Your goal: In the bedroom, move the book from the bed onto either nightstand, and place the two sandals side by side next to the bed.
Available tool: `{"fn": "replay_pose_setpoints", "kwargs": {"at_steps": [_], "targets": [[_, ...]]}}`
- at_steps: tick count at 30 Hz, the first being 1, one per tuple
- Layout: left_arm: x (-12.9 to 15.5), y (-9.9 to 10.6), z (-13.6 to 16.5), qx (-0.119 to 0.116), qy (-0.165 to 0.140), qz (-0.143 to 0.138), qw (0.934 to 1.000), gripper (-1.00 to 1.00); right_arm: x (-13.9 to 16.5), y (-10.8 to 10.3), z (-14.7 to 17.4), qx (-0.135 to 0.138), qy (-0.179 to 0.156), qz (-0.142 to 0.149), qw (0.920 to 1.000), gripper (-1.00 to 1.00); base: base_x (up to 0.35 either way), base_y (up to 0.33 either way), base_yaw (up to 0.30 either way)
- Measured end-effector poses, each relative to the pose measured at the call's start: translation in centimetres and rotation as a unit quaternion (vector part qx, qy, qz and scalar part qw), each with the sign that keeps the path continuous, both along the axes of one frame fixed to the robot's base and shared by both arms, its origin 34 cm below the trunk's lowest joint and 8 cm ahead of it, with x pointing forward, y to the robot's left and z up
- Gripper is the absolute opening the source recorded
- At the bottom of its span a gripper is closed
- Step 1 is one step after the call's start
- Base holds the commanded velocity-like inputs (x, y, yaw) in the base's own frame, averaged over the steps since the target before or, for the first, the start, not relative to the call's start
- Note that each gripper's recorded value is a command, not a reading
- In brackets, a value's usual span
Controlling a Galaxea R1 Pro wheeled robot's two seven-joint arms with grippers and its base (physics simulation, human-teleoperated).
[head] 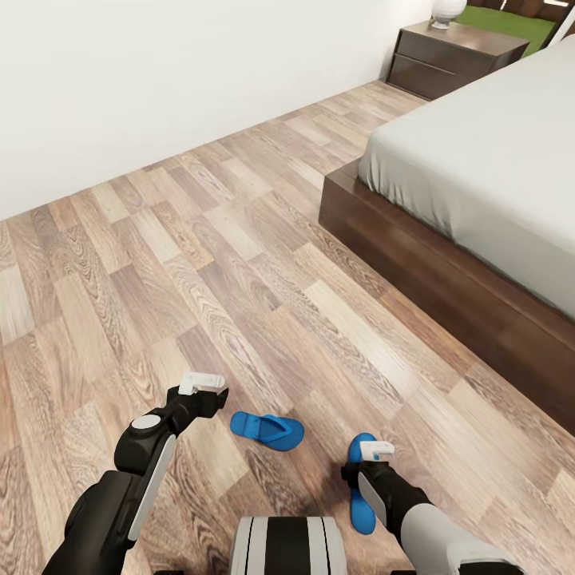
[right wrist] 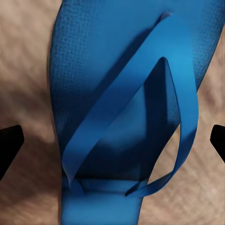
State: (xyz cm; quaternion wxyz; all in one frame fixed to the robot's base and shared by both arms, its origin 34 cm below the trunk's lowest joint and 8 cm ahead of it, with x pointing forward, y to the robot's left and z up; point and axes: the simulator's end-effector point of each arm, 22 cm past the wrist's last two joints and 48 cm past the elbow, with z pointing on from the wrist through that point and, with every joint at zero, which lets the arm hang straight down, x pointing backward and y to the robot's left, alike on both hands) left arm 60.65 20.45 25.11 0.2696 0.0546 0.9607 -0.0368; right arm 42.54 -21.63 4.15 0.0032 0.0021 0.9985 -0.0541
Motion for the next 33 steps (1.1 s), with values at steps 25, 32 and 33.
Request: {"fn": "replay_pose_setpoints", "kwargs": {"at_steps": [25, 32, 33], "targets": [[-0.6, -1.1, -1.1, -0.004, 0.01, -0.012, 0.9999, 1.0, -0.8, 0.0, -0.7, 0.0, 0.009, 0.0, 1.0, 1.0, 0.0, 0.0, 0.0], [-0.6, -1.1, -1.1, -0.004, 0.01, -0.013, 0.9999, 1.0, -0.7, 0.0, -0.7, 0.0, 0.009, 0.0, 1.0, 1.0, 0.0, 0.0, 0.0], [-0.6, -1.1, -1.1, -0.004, 0.01, -0.013, 0.9999, 1.0, -0.7, 0.0, -0.7, 0.0, 0.009, 0.0, 1.0, 1.0, 0.0, 0.0, 0.0]]}}
